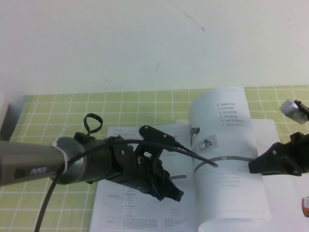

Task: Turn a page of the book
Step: Open the closed book

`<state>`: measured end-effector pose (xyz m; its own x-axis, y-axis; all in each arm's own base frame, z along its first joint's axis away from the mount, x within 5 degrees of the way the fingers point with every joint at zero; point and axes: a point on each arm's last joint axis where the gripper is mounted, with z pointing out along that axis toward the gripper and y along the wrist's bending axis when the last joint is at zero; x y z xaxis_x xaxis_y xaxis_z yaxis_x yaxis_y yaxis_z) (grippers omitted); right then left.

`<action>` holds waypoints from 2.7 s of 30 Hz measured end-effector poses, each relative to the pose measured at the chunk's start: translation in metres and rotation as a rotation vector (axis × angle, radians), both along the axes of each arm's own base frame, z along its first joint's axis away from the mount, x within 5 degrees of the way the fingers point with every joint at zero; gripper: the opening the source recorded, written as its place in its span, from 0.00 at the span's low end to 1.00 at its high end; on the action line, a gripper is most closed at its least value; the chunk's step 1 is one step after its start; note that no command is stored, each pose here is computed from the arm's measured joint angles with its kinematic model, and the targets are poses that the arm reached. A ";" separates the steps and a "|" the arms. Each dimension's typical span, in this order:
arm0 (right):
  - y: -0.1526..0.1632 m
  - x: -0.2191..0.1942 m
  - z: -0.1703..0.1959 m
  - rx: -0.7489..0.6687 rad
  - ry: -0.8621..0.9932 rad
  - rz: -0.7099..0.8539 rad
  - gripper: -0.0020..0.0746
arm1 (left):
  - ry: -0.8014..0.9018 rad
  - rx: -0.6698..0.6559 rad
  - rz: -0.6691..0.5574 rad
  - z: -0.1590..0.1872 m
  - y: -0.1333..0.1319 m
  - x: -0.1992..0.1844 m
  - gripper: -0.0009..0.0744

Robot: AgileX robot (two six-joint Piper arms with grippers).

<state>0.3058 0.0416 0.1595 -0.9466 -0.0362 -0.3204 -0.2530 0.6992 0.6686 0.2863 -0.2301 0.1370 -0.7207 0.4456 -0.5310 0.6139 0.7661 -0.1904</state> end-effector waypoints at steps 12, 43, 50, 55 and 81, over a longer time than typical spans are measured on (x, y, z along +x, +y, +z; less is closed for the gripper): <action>0.017 0.000 0.027 0.303 -0.139 0.082 0.29 | 0.000 0.000 0.000 0.000 0.000 0.000 0.01; 0.108 -0.015 0.037 0.389 -0.303 0.285 0.14 | -0.360 -0.034 0.078 0.143 0.082 -0.008 0.01; 0.132 -0.020 0.031 0.294 -0.408 0.325 0.15 | -0.415 -0.064 0.075 0.172 0.092 -0.026 0.01; 0.141 -0.016 0.020 0.320 -0.410 0.323 0.29 | -0.398 -0.062 0.062 0.174 0.093 -0.031 0.01; 0.100 0.012 0.061 0.462 -0.445 0.316 0.32 | -0.397 -0.063 0.058 0.176 0.094 -0.033 0.01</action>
<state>0.3174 0.1416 0.2201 -0.6893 -0.0545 -0.7225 -0.7144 0.2172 0.6652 0.2530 -0.1361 0.3130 -0.4774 0.3682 -0.7978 0.6052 0.7961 0.0053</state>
